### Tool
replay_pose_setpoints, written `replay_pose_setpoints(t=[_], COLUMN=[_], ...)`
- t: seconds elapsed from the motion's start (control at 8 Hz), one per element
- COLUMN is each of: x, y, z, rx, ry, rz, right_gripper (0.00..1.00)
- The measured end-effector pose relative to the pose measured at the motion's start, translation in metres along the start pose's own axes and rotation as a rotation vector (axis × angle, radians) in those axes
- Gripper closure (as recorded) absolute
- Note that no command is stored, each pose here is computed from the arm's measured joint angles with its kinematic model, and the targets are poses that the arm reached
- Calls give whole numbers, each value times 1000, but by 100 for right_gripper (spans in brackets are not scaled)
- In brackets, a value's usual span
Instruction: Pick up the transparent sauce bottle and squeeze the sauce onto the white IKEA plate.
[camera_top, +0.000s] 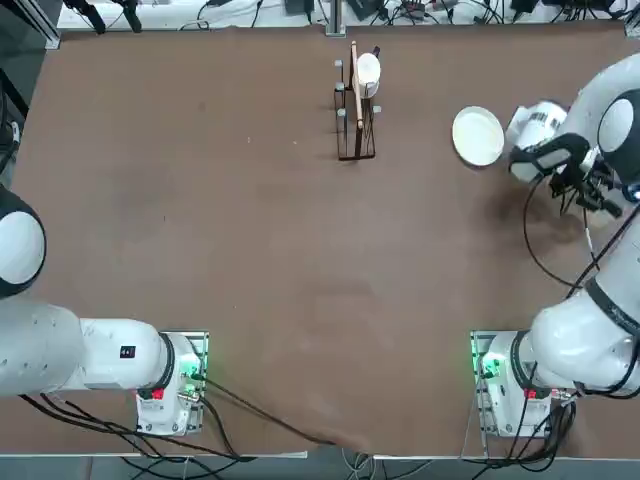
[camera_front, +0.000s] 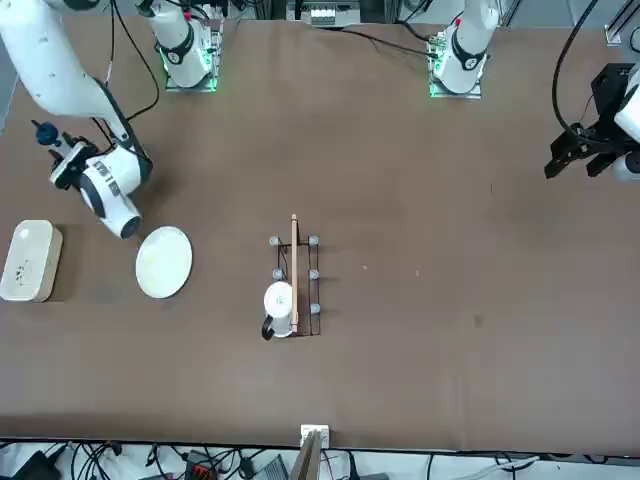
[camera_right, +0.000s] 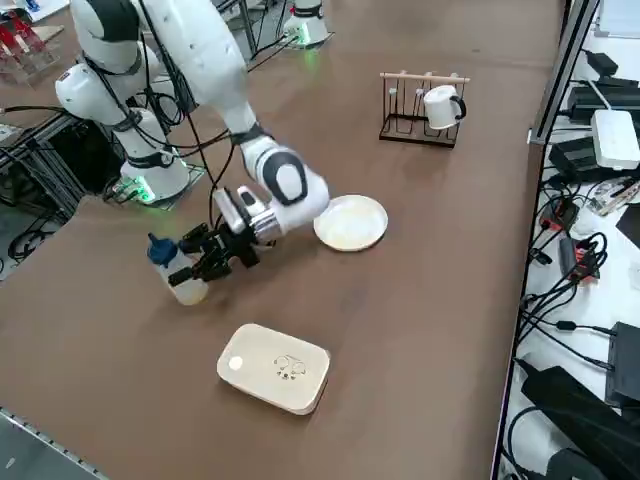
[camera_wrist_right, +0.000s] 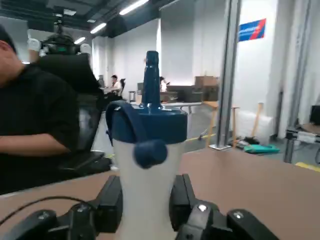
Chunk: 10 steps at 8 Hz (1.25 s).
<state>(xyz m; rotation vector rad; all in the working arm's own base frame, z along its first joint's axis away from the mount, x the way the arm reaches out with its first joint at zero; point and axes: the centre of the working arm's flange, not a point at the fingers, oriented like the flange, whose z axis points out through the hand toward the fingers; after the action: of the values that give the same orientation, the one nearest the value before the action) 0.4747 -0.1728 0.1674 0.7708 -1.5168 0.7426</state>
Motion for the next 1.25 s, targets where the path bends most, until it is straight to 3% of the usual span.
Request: replay_pose_setpoints(t=[0.25, 0.62, 0.88, 1.25], x=[55, 76, 74, 102], y=[-20, -20, -4, 4], z=[-64, -156, -220, -304], rx=[84, 243, 329, 435], ry=[-73, -168, -315, -600], rz=[12, -139, -310, -641], right_gripper=[56, 56, 56, 56])
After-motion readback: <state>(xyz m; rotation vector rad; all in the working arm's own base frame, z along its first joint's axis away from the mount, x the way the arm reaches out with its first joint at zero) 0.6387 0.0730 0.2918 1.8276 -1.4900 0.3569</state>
